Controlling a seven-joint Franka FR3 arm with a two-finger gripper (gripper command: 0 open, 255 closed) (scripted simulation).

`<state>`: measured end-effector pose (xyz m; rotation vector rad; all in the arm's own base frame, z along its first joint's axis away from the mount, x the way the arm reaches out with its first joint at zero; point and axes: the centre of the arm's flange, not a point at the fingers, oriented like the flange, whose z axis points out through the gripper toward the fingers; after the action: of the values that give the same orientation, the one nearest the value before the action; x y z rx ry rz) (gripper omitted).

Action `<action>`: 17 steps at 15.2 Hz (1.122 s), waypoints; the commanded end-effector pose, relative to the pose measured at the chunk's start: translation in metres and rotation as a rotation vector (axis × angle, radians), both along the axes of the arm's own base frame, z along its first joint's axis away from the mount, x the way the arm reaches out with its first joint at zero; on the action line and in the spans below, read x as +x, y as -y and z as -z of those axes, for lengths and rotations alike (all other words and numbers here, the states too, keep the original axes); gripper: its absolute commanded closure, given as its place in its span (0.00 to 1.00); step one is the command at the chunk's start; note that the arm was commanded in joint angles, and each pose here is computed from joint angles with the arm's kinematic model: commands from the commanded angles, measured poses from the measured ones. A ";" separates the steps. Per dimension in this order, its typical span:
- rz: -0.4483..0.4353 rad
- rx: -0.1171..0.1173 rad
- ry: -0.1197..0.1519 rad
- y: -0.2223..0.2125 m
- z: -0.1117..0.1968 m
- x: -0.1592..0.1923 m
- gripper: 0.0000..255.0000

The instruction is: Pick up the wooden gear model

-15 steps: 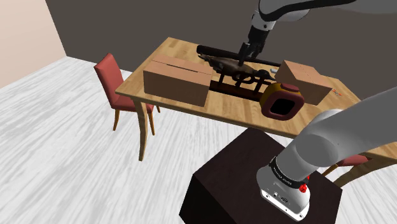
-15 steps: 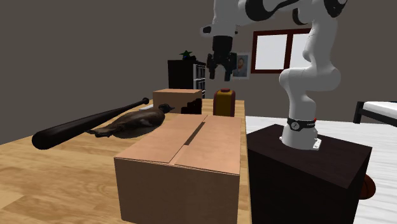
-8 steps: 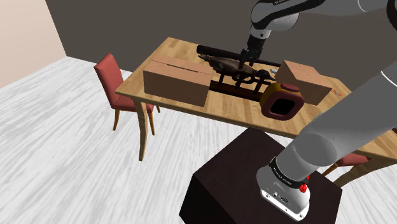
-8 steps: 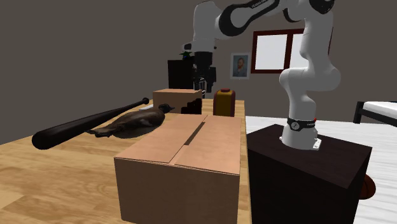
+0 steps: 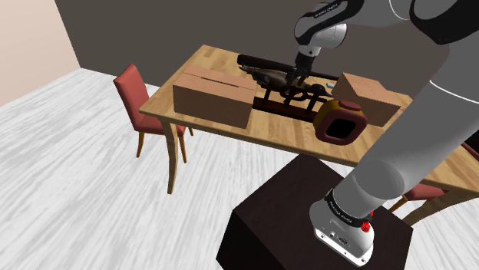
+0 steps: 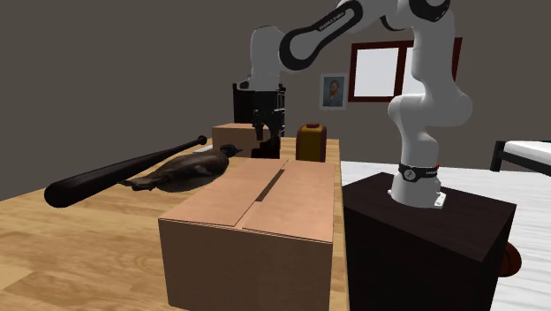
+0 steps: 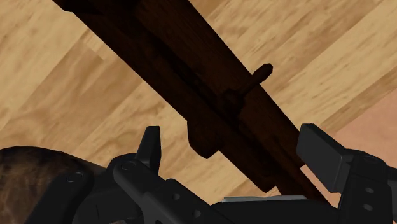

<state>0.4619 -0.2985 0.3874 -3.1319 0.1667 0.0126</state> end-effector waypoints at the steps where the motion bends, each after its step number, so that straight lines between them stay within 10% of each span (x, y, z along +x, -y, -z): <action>1: 0.000 0.000 0.000 0.002 0.009 0.000 0.00; 6: 0.000 0.000 0.000 0.002 0.028 0.000 0.00; 7: 0.000 0.000 0.000 0.001 0.028 0.000 1.00; 17: 0.000 0.000 0.000 0.002 0.023 0.000 1.00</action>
<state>0.4619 -0.3004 0.3617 -3.1318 0.1667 0.0118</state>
